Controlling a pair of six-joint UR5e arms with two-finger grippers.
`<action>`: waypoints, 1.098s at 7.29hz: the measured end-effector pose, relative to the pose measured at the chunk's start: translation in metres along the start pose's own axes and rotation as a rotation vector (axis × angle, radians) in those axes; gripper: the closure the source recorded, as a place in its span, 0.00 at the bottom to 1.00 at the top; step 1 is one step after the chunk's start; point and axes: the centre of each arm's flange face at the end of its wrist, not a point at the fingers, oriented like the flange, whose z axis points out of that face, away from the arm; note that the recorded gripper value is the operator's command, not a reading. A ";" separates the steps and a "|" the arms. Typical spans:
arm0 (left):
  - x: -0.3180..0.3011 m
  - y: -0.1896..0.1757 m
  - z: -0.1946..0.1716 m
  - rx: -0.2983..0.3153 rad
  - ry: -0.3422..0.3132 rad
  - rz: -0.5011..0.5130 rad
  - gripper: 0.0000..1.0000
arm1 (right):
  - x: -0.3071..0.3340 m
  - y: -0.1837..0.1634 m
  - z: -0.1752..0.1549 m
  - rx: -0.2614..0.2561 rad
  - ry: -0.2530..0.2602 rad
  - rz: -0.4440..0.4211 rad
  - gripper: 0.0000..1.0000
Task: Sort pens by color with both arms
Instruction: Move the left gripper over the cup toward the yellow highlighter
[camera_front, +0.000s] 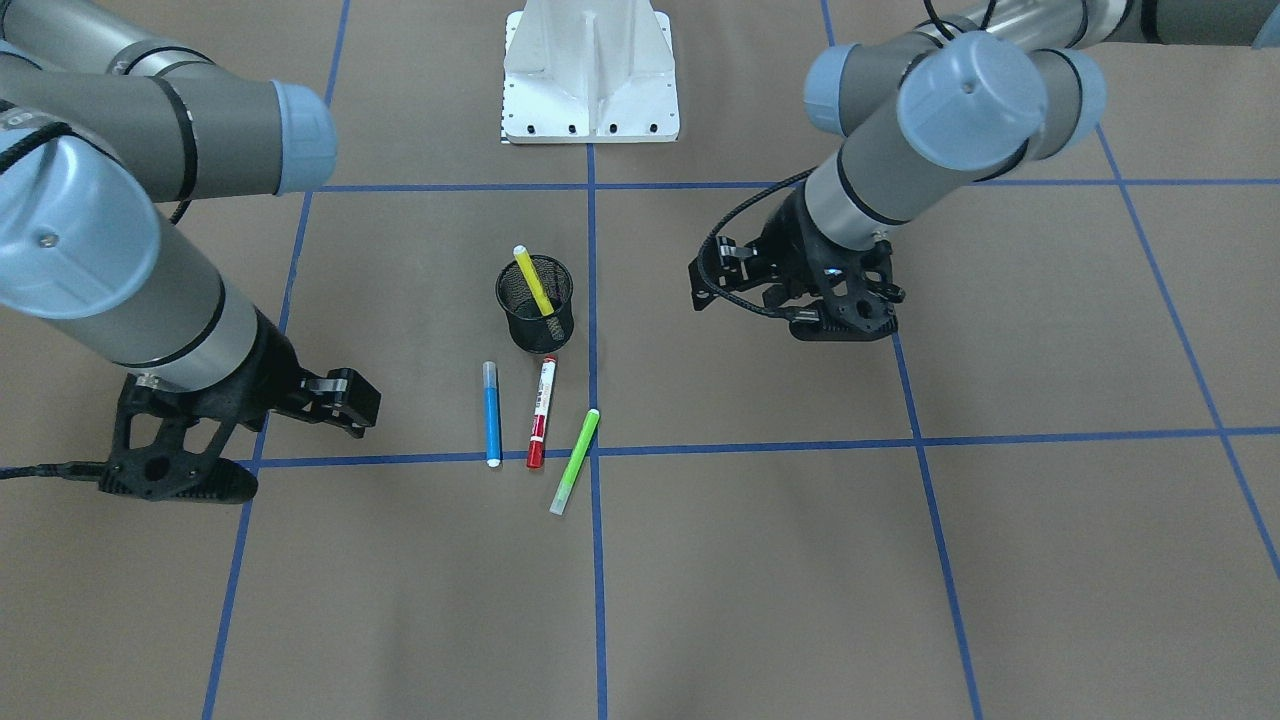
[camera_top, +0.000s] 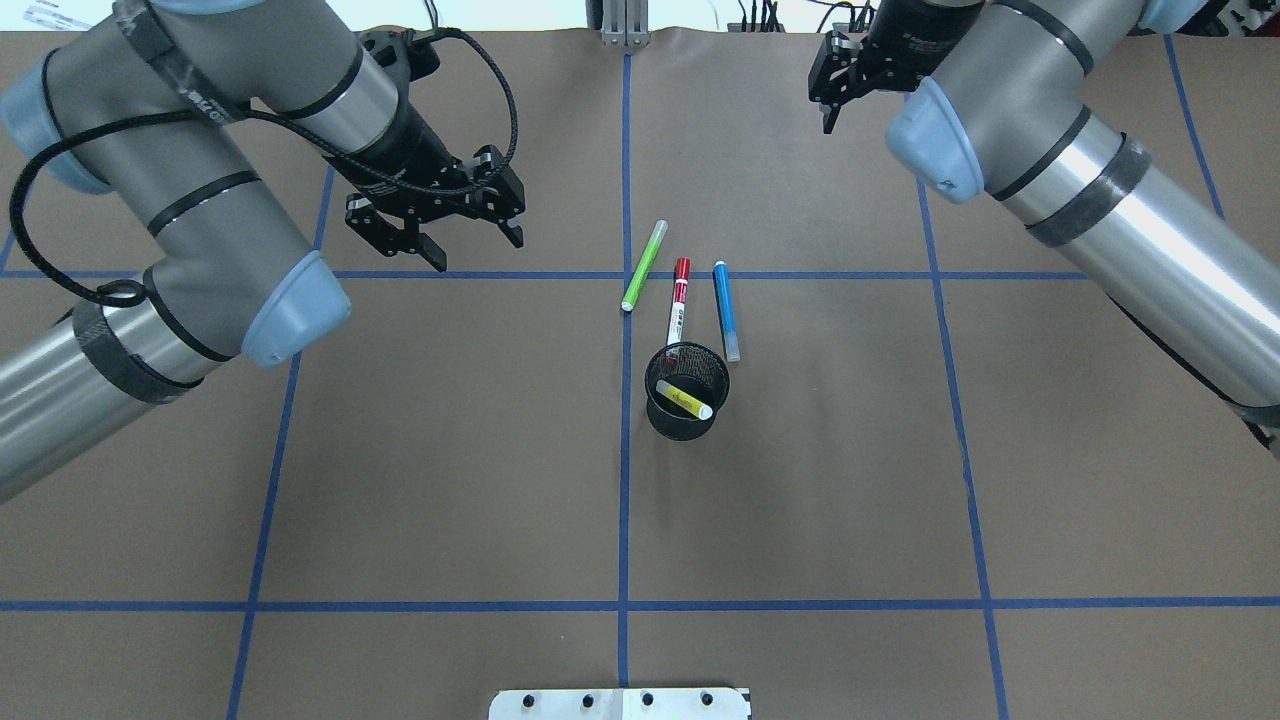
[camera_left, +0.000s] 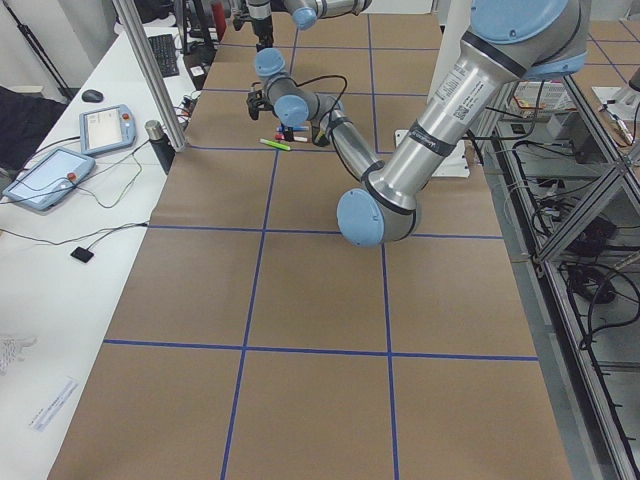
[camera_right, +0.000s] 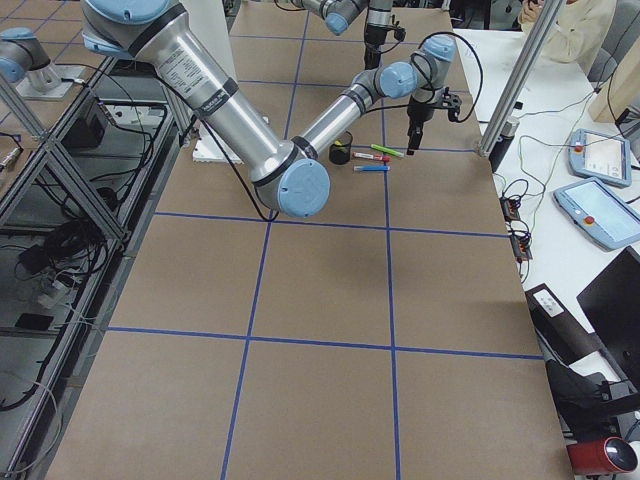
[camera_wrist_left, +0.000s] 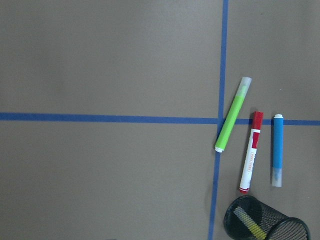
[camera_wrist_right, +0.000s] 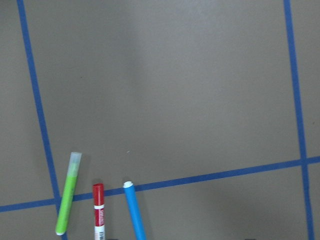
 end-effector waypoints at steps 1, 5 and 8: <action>0.028 0.014 -0.002 -0.032 -0.055 -0.067 0.14 | 0.018 -0.002 0.002 0.001 0.005 -0.041 0.03; 0.081 0.025 0.034 -0.124 -0.213 -0.191 0.18 | 0.047 -0.001 0.010 -0.002 0.017 -0.140 0.03; 0.133 -0.005 0.069 -0.174 -0.269 -0.144 0.17 | 0.046 -0.001 0.013 -0.004 0.022 -0.148 0.03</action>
